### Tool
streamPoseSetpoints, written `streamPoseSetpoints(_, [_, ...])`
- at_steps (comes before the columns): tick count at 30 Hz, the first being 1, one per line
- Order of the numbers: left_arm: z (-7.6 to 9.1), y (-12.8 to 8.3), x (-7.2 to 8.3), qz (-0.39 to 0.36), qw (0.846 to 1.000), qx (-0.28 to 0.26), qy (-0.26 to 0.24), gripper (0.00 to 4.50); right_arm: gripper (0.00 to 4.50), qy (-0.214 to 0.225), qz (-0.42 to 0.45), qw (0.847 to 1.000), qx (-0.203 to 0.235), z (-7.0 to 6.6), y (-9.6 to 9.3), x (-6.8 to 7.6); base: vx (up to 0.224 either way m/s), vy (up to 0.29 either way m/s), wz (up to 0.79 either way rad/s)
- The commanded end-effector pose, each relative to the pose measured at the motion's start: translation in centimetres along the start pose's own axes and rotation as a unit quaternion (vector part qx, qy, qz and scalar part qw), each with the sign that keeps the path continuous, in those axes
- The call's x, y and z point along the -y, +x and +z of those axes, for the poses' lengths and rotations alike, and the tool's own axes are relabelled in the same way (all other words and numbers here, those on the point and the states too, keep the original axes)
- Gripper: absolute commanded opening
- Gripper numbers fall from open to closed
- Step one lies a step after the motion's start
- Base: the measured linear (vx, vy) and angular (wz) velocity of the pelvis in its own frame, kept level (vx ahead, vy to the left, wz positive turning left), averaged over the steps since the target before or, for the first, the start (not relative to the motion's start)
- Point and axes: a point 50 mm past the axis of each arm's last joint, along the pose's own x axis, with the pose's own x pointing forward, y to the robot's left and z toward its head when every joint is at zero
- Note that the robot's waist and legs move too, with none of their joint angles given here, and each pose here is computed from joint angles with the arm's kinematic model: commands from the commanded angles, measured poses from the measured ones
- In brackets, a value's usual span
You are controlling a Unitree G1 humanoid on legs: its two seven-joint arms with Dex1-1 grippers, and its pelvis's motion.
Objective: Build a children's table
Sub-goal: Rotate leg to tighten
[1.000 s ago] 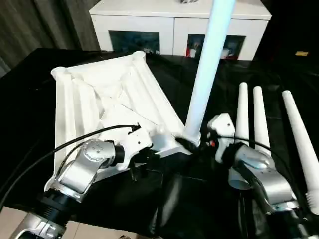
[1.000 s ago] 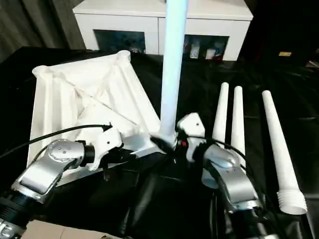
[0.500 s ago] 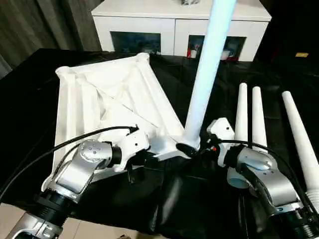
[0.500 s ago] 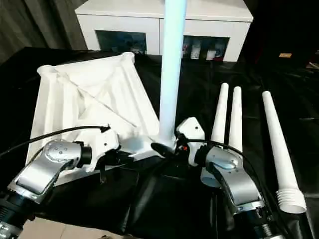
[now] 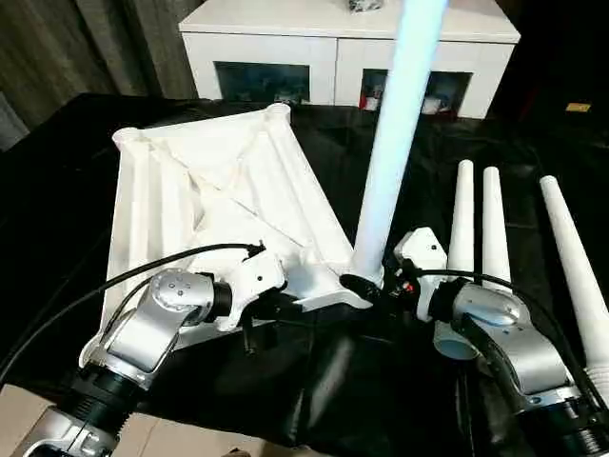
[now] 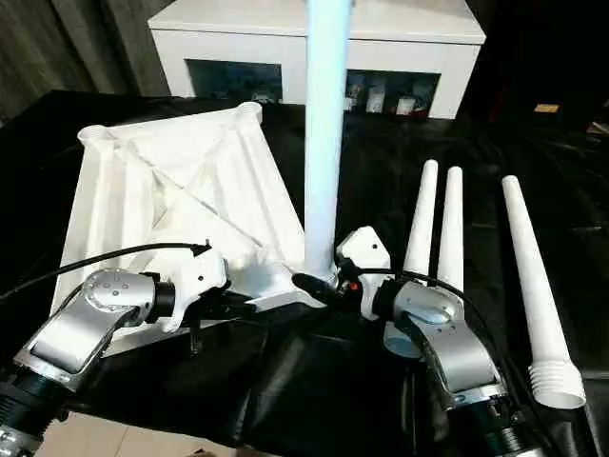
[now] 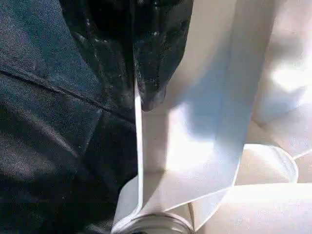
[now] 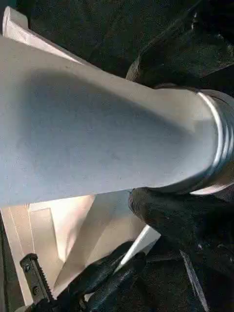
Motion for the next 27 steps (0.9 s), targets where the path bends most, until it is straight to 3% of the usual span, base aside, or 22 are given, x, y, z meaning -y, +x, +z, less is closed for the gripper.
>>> streamPoseSetpoints(1, [0.98,-0.16,0.21,-0.008,1.000,0.016,0.025,0.00,2.72,-0.004,0.014,1.000,-0.022,-0.68,0.09,-0.17,0.000,0.000,0.00])
streamPoseSetpoints(6, [1.05,-0.16,0.19,-0.009,1.000,0.016,0.025,0.00,2.72,-0.002,0.004,1.000,-0.024,-0.85,0.13,-0.04,0.000,0.000,0.00])
streamPoseSetpoints(8, [1.12,-0.13,0.15,-0.009,0.999,0.017,0.026,0.00,3.28,0.008,-0.002,1.000,-0.020,-0.86,0.21,0.04,0.000,0.000,0.00])
streamPoseSetpoints(11, [1.14,-0.09,0.10,-0.009,0.999,0.016,0.027,0.00,3.50,-0.002,-0.015,1.000,-0.021,-0.82,0.26,0.23,0.000,0.000,0.00])
streamPoseSetpoints(20, [1.17,-0.11,-0.05,-0.007,0.999,0.014,0.030,0.00,3.50,-0.007,-0.017,1.000,-0.025,-0.94,0.37,0.38,0.000,0.000,0.00])
streamPoseSetpoints(27, [1.13,-0.19,-0.06,-0.006,0.999,0.013,0.030,0.00,2.89,0.005,-0.015,1.000,-0.019,-0.96,0.48,0.31,0.000,0.000,0.00])
